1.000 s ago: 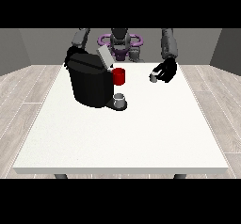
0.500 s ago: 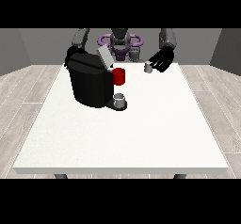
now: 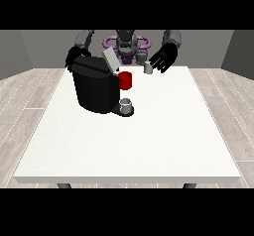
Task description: Insert the coffee pod into the coffee machine and close the lid
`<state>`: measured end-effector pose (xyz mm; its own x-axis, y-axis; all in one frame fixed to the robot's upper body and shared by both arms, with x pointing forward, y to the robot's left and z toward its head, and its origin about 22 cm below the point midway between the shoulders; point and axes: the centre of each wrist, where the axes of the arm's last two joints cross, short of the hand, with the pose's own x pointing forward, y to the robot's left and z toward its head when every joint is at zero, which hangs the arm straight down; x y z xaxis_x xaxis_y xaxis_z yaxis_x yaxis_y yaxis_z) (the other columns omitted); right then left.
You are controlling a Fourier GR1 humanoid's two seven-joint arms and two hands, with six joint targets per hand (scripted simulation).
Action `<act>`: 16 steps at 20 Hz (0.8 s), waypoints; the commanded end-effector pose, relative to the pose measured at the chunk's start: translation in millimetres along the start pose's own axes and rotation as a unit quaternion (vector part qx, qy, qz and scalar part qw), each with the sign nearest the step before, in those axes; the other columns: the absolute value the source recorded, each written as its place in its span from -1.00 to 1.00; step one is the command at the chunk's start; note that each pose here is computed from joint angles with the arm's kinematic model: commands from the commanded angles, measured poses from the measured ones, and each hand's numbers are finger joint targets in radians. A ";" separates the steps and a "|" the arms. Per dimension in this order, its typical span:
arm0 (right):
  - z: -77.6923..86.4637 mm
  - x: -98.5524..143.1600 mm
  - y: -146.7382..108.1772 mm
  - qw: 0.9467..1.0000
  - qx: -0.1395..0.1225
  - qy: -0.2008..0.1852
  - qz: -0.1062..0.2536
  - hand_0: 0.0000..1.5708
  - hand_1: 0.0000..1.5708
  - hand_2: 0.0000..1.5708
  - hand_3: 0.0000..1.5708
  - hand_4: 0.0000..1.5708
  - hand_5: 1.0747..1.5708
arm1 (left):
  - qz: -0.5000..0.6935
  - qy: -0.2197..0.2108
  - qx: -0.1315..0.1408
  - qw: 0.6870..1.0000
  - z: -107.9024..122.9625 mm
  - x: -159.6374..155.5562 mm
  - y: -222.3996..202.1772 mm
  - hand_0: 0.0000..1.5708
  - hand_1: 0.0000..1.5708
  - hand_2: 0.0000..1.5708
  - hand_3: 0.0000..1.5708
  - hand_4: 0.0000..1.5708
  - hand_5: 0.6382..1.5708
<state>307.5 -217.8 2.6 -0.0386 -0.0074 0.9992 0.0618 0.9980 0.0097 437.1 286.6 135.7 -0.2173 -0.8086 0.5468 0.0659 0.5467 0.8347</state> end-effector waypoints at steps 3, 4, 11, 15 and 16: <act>3.2 9.0 18.9 0.999 0.030 -0.027 0.005 -1.00 -1.00 -1.00 -1.00 -0.33 1.00 | 0.022 0.009 0.046 0.999 -16.4 26.8 49.7 0.62 0.62 0.66 0.58 -0.35 1.00; -0.1 4.9 4.0 0.999 0.024 -0.035 0.013 -1.00 -1.00 -1.00 -1.00 -0.37 1.00 | 0.019 -0.012 0.055 0.998 -17.5 32.3 45.4 0.54 0.54 0.60 0.53 -0.35 1.00; -7.2 22.8 14.9 0.999 0.018 -0.039 0.020 -1.00 -1.00 -1.00 -1.00 -0.35 1.00 | 0.013 -0.014 0.062 0.998 -26.7 56.5 76.6 0.64 0.64 0.71 0.62 -0.34 1.00; -17.2 44.5 9.9 0.999 0.012 -0.047 0.019 -1.00 -1.00 -1.00 -1.00 -0.30 1.00 | -0.008 -0.014 0.066 0.998 -24.9 54.6 88.2 0.63 0.63 0.66 0.56 -0.36 1.00; -21.0 50.6 10.1 0.998 0.014 -0.066 0.014 -1.00 -1.00 -1.00 -1.00 -0.34 1.00 | 0.000 -0.014 0.076 0.997 -27.7 60.2 90.7 0.61 0.61 0.65 0.57 -0.37 1.00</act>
<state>320.4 -204.8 39.8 -0.1394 0.0268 0.9899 0.0313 0.9993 -0.0226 455.6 281.6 230.6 -0.2460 -0.8006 0.5463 -0.0620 0.5755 0.8154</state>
